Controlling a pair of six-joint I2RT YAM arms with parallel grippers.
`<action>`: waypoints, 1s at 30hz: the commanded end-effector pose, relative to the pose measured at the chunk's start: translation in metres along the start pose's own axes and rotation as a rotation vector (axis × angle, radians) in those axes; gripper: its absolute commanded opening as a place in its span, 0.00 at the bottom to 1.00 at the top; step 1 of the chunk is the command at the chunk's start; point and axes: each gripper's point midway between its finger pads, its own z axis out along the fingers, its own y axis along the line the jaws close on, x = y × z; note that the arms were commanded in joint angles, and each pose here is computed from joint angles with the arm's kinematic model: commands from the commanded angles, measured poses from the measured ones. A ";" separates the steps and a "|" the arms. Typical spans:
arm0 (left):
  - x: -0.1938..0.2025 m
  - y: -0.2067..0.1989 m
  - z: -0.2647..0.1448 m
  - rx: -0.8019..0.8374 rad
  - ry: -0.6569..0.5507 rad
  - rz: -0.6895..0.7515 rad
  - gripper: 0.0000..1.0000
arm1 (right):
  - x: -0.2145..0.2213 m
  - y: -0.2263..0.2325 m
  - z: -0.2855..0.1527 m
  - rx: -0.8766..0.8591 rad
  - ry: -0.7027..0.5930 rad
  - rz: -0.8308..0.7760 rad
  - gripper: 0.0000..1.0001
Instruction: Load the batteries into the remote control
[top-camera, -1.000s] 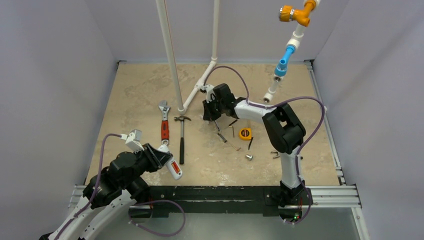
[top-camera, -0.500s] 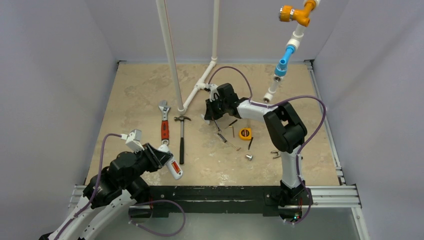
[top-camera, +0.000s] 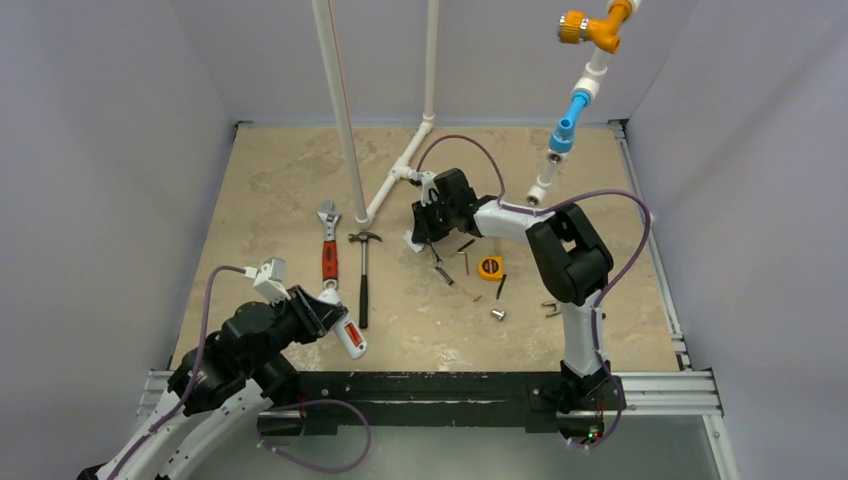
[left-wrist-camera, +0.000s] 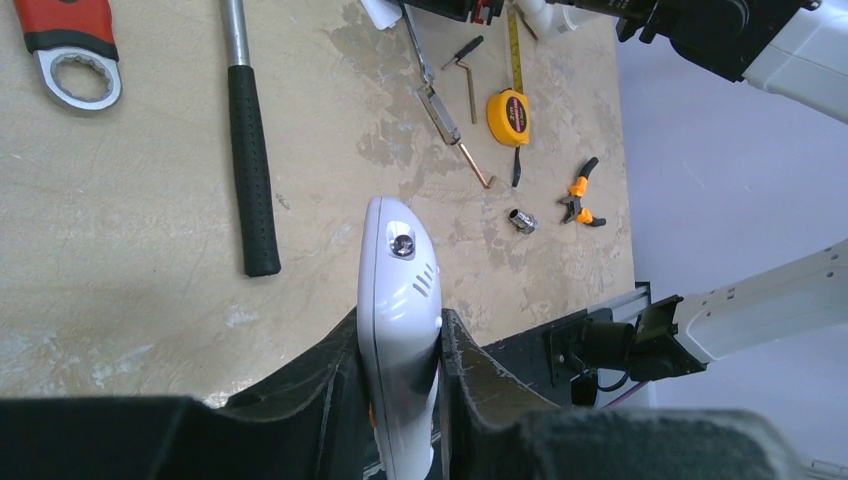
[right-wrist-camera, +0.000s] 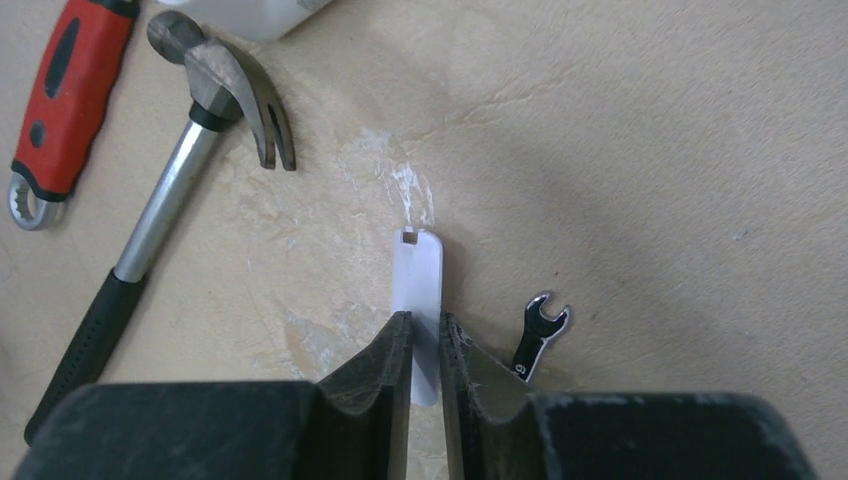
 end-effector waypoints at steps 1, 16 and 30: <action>-0.006 -0.014 0.001 0.049 -0.018 -0.022 0.00 | 0.030 -0.007 0.005 0.023 0.097 0.006 0.15; -0.005 -0.015 0.001 0.052 -0.013 -0.018 0.00 | 0.052 0.009 0.003 0.032 0.159 -0.063 0.23; -0.002 -0.012 0.001 0.054 -0.007 -0.023 0.00 | 0.081 0.025 -0.012 0.049 0.201 -0.112 0.09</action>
